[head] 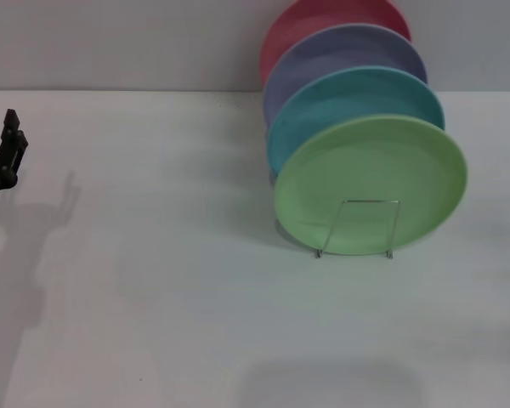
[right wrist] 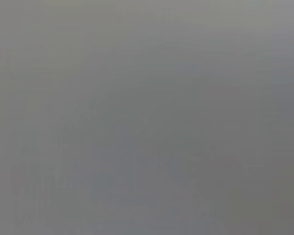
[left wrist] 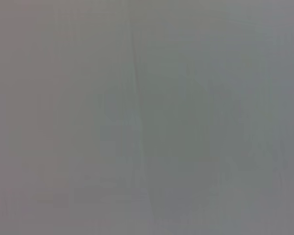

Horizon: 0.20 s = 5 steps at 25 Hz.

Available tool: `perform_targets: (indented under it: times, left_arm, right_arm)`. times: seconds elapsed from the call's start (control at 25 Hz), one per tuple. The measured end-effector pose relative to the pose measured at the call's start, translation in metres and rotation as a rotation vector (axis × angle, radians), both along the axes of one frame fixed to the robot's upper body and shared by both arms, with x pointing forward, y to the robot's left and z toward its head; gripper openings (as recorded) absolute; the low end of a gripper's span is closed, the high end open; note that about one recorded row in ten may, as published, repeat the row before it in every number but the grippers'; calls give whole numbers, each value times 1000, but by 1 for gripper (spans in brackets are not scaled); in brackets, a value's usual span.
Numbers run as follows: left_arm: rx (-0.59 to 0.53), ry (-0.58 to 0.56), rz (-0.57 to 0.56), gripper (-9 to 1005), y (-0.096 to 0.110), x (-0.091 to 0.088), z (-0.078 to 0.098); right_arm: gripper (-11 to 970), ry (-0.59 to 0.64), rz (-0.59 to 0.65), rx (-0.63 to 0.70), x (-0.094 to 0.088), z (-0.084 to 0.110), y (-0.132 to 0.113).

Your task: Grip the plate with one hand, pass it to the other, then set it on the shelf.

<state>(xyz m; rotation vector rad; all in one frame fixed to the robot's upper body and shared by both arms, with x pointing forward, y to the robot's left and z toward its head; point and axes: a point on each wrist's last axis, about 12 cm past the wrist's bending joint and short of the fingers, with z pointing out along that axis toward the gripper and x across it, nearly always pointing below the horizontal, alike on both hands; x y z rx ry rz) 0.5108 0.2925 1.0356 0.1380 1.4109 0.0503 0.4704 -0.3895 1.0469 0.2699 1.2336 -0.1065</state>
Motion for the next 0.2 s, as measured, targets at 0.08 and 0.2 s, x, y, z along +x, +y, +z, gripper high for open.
perform_targets:
  times: [0.08,0.2]
  left_arm:
    - [2,-8,1,722,0,-1,1]
    - [9,-3,1,722,1,0,0]
  right_arm:
    - [762,3,1,3,1,0,0]
    - [762,1,1,3,1,0,0]
